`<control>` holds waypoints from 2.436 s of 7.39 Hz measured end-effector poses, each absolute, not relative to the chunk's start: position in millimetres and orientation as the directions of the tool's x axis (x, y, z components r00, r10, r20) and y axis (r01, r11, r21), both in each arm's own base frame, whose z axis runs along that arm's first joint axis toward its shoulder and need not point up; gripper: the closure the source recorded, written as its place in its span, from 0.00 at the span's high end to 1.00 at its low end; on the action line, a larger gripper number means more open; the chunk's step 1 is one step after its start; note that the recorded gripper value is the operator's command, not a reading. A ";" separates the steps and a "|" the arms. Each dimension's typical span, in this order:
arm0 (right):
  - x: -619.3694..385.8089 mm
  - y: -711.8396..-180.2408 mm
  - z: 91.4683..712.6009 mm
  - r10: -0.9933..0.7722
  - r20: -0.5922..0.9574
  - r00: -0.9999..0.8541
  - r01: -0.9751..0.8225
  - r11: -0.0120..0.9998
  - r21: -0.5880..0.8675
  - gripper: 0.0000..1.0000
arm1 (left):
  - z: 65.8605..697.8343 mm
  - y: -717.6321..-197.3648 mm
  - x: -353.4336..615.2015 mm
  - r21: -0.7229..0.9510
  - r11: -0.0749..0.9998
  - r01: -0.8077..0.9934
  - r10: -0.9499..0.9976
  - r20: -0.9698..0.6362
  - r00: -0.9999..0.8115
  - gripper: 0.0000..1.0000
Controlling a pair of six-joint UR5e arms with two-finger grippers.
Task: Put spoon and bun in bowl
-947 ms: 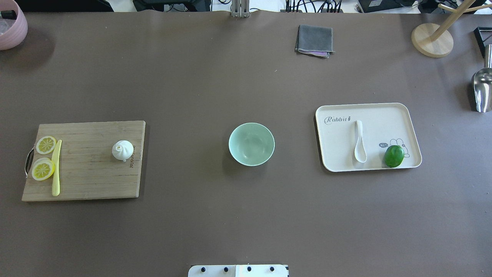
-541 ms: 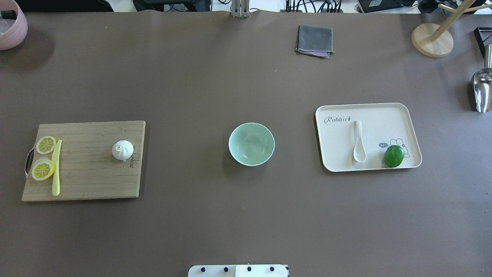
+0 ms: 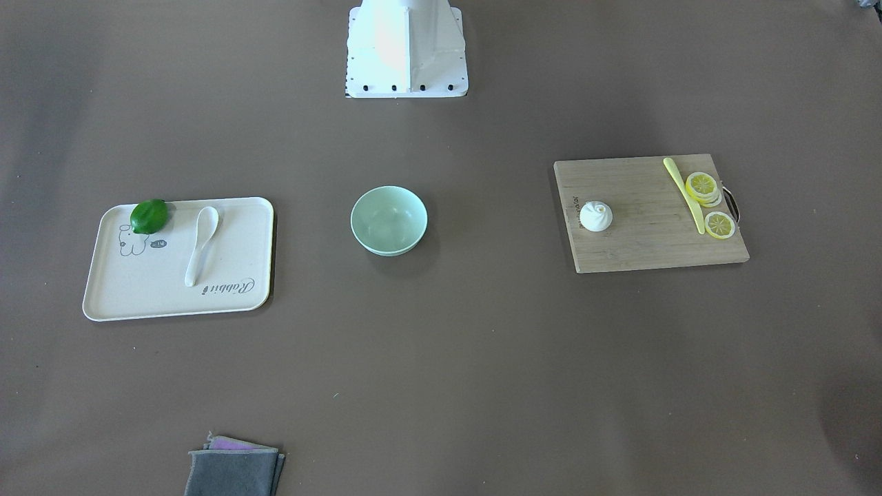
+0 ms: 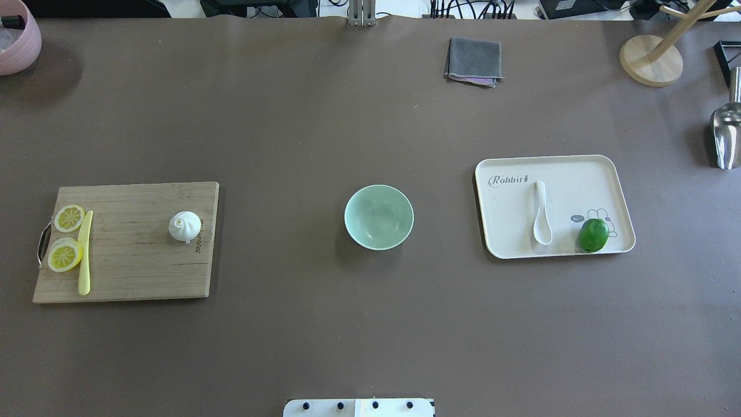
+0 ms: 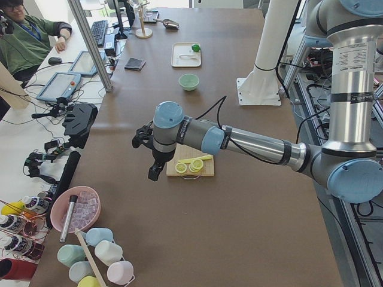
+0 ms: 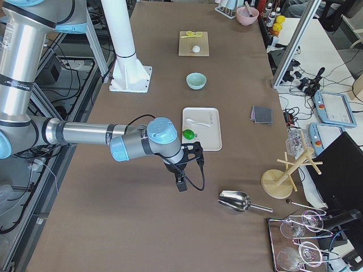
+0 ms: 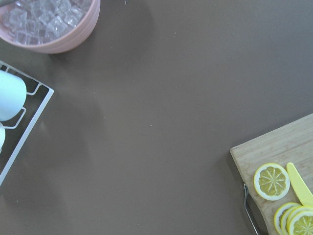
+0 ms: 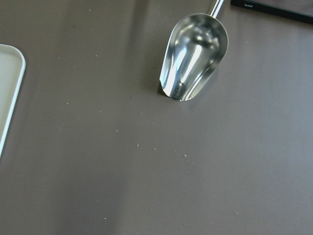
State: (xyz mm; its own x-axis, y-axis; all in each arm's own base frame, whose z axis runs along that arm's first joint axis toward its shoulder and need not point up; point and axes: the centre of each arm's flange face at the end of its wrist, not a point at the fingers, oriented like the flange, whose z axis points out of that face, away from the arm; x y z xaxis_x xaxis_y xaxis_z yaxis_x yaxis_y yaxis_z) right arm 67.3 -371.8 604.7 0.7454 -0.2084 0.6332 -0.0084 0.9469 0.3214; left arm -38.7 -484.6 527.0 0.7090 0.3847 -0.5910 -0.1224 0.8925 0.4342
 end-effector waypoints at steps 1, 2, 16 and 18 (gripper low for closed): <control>63.4 -381.8 591.4 -0.220 0.663 0.716 -0.025 0.940 0.340 1.00 | 519.4 -496.7 -37.9 0.506 0.854 -0.119 0.430 -0.560 0.708 0.98; 55.5 -393.9 577.8 -0.202 0.696 0.689 -0.054 0.943 0.328 1.00 | 515.9 -517.1 -36.4 0.571 0.813 -0.115 0.471 -0.528 0.707 0.98; -373.6 -464.0 464.2 0.074 0.680 0.730 -0.222 0.966 0.134 0.53 | 515.6 -540.8 -6.4 0.668 0.736 -0.110 0.549 -0.494 0.675 0.98; -382.2 -455.8 465.4 0.087 0.680 0.728 -0.226 0.967 0.118 0.30 | 514.8 -540.3 -6.6 0.675 0.730 -0.109 0.553 -0.489 0.675 0.98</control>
